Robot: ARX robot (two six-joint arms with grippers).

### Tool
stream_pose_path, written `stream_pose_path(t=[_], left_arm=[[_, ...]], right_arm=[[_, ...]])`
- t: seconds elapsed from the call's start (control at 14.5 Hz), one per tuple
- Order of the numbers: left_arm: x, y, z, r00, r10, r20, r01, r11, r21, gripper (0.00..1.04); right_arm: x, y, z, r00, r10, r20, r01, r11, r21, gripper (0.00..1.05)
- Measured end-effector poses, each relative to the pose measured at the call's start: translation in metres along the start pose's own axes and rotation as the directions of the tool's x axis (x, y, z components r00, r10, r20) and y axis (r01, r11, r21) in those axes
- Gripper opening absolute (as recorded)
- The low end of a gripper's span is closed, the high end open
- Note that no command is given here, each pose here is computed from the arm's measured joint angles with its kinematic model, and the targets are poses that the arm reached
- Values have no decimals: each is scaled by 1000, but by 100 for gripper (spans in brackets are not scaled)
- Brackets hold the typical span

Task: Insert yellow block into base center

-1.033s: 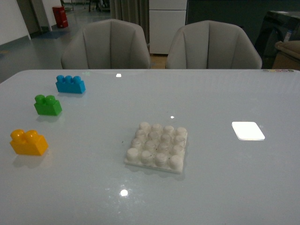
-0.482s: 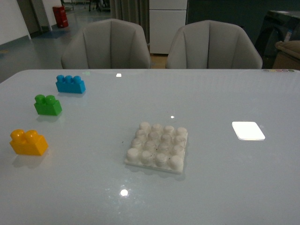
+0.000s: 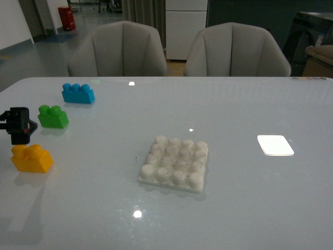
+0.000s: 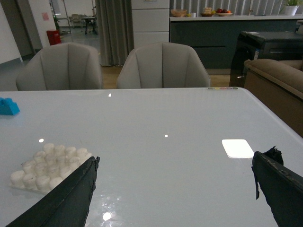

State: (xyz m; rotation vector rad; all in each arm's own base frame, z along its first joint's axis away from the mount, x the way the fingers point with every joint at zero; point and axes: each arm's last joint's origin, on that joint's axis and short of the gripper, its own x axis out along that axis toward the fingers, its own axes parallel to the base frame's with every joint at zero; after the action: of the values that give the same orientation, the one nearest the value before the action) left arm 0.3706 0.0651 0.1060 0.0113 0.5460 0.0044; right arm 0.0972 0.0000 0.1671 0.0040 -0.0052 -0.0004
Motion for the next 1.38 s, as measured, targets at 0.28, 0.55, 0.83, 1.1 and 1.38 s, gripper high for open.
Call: stream_pose_path(t=[0.28, 0.55, 0.83, 1.1, 1.38], left_arm=[[16, 7, -20, 997, -25, -68, 25, 1000, -11, 98], [16, 11, -22, 997, -47, -56, 45, 998, -45, 98], [17, 10, -22, 995, -90, -37, 88, 995, -49, 98], [20, 9, -31, 994, -96, -45, 95, 995, -26, 98], [19, 7, -42, 990, -120, -74, 119, 993, -28, 98]], right_arm=[[0, 0, 0, 1000, 0, 0, 0, 1000, 0, 98], [0, 0, 0, 1000, 0, 0, 0, 1000, 0, 98], [0, 0, 0, 1000, 0, 0, 0, 1000, 0, 98], [0, 0, 0, 1000, 0, 0, 0, 1000, 0, 98], [0, 0, 0, 1000, 0, 0, 0, 1000, 0, 98]])
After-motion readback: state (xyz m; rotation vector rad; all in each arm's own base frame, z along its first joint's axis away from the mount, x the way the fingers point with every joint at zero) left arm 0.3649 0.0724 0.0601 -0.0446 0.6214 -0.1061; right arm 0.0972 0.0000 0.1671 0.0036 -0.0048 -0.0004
